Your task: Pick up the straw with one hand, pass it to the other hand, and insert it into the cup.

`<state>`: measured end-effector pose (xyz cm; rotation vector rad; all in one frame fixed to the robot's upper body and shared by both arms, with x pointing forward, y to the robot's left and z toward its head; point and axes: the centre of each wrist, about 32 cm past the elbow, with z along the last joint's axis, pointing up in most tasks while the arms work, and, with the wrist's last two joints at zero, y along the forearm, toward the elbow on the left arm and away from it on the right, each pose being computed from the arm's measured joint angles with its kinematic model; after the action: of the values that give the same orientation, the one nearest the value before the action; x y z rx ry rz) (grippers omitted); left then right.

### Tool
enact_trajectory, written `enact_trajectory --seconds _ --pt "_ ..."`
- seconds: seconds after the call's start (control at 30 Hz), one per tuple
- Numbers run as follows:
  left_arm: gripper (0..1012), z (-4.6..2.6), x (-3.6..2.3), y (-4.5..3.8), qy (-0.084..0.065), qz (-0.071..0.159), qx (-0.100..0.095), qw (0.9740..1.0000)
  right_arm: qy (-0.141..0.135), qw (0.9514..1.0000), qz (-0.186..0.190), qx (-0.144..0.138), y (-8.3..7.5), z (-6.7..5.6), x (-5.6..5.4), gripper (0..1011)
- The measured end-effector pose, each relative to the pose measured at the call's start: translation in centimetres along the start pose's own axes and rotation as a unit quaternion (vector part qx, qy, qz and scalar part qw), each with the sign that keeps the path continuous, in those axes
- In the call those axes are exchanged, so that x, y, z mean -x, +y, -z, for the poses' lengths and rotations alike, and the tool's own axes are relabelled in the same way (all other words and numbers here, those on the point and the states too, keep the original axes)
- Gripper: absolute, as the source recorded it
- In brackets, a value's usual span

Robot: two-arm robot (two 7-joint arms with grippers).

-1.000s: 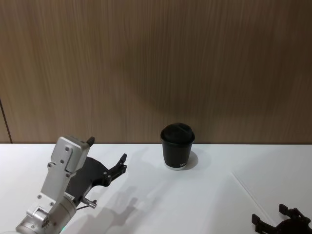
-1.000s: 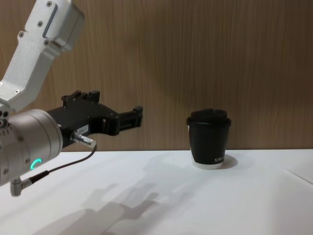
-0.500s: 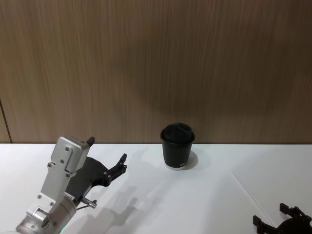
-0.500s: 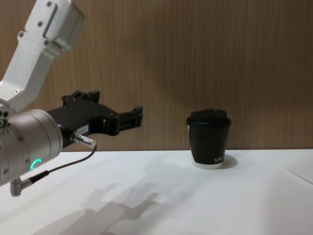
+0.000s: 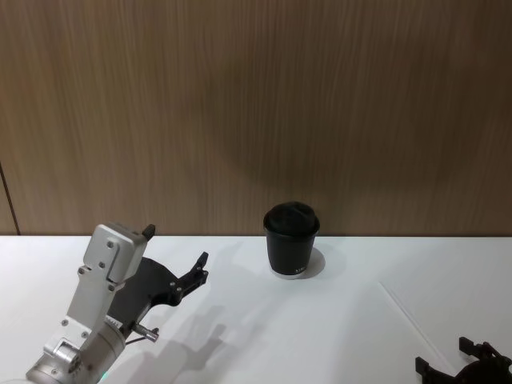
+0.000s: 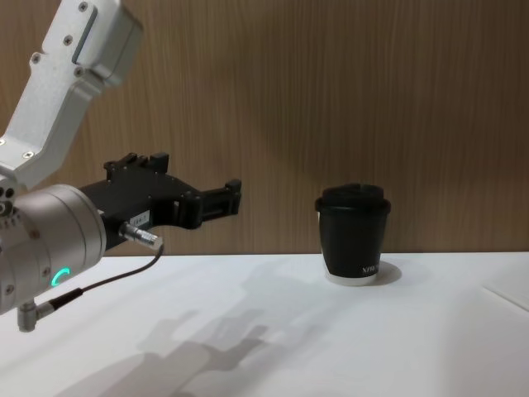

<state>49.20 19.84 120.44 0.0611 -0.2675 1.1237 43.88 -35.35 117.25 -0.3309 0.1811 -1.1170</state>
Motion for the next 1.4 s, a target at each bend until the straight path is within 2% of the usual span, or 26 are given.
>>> enact_trajectory --seconds 0.73,1.17,1.4 --pt "1002 0.00 0.00 0.00 0.000 0.000 0.000 1.0000 -0.020 0.9996 -0.016 0.014 -0.07 0.45 0.01 1001" --pt "1002 0.00 0.00 0.00 0.000 0.000 0.000 1.0000 -0.018 0.9995 -0.018 0.021 -0.14 0.75 0.12 998" --pt "1002 0.00 0.00 0.00 0.000 0.000 0.000 1.0000 -0.015 0.9995 -0.018 0.024 -0.15 0.82 0.19 842"
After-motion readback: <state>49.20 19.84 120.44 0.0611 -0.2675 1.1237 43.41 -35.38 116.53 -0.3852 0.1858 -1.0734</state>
